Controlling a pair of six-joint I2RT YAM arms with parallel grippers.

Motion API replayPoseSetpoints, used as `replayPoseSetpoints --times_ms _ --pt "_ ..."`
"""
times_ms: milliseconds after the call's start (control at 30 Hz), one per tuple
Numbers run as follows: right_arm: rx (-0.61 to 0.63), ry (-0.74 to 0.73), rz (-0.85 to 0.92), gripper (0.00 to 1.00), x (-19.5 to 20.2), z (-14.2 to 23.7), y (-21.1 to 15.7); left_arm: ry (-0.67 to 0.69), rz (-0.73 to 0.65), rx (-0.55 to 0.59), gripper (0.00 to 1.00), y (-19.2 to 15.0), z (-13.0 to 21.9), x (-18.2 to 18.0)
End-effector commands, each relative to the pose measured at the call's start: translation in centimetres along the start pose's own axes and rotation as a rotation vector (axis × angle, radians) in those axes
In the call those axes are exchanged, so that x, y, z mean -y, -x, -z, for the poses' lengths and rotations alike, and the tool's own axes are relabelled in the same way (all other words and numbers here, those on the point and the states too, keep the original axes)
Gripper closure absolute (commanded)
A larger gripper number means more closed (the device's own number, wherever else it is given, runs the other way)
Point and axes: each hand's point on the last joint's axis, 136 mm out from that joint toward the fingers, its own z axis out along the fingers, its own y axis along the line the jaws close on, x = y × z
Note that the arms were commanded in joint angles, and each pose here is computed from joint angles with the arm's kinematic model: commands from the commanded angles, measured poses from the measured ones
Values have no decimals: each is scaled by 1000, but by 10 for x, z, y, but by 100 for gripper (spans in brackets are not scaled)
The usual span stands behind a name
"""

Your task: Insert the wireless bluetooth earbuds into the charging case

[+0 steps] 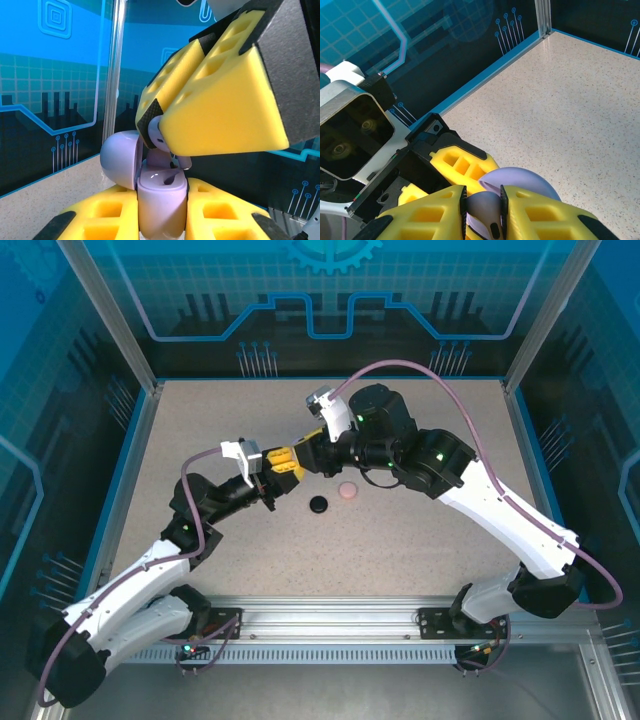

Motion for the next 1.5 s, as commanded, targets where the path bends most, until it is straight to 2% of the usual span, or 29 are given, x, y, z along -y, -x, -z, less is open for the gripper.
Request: replayPoseSetpoints --times_ms 0,433,1467 --pt "32 12 13 74 -7 1 7 -8 -19 49 100 12 2 5" --pt "63 0 19 74 -5 -8 14 6 81 56 100 12 1 2" --pt "-7 36 -13 75 -6 -20 -7 30 96 89 100 20 2 -2"
